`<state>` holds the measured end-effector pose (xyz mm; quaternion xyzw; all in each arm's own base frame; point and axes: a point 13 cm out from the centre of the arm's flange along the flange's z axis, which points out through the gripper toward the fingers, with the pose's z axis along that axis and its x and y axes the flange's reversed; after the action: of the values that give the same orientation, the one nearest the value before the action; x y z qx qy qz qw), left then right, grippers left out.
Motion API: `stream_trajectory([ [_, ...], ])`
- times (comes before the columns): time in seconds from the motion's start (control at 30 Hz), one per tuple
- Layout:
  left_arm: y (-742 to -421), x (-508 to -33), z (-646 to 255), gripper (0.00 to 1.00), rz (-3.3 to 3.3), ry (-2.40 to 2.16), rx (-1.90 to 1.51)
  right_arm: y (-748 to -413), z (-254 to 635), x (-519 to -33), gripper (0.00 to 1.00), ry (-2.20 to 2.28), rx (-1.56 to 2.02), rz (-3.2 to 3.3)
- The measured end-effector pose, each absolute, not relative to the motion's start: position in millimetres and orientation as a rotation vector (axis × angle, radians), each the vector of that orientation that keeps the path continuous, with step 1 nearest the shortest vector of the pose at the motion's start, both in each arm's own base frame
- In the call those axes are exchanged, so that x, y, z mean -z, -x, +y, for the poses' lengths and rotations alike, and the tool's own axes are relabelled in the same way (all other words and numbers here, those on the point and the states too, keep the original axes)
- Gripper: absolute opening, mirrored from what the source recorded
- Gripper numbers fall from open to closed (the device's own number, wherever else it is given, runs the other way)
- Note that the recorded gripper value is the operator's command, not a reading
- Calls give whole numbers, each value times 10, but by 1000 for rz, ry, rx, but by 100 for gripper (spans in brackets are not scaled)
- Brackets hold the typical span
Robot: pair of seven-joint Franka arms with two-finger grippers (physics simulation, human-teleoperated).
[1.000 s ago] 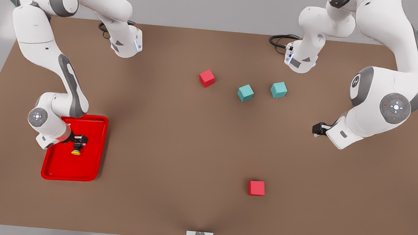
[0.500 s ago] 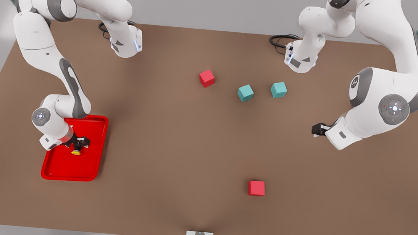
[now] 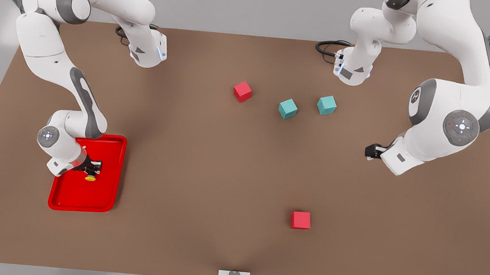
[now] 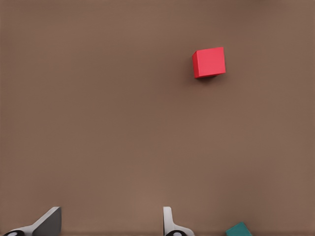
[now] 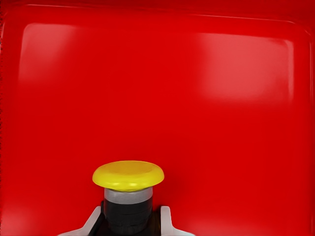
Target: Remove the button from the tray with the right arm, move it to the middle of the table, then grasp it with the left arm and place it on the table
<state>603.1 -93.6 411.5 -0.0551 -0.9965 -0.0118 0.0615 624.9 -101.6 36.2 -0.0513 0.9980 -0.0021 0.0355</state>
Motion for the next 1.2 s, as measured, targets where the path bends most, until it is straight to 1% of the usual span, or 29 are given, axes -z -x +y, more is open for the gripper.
stream_trajectory([
  [0.1,-6030,-4115,-944,100,-3014,168,36,-6319,-939,-487,40,186,9,3060],
  [0.23,-6030,-4115,-944,100,-3014,166,36,-6677,-594,-991,41,256,-10,3015],
  [0.37,-6031,-4104,-946,100,-3012,166,37,-6731,267,-1221,41,393,-62,3022],
  [0.43,-6032,-4091,-948,100,-3010,165,37,-6837,775,-1435,41,457,-59,3007],
  [0.47,-6031,-4089,-952,100,-3009,166,37,-6829,1034,-1494,41,485,-58,3009],
  [0.57,-6030,-4087,-955,100,-3009,166,38,-6782,1878,-1732,42,550,-56,3005],
  [0.7,-6030,-4085,-958,100,-3008,166,38,-6590,2952,-1886,42,526,-128,3040],
  [0.83,-6033,-4074,-959,100,-3007,166,38,-6386,3906,-1766,43,451,-194,3086],
  [0.97,-6035,-4069,-960,100,-3007,165,38,-6177,4471,-1649,44,312,-223,3122],
  [1.13,-6041,-4042,-958,100,-3004,165,41,-6102,5193,-1488,44,43,-209,3123],
  [1.2,-6047,-4029,-957,100,-3003,164,41,-5921,5569,-1348,44,-46,-253,3143],
])
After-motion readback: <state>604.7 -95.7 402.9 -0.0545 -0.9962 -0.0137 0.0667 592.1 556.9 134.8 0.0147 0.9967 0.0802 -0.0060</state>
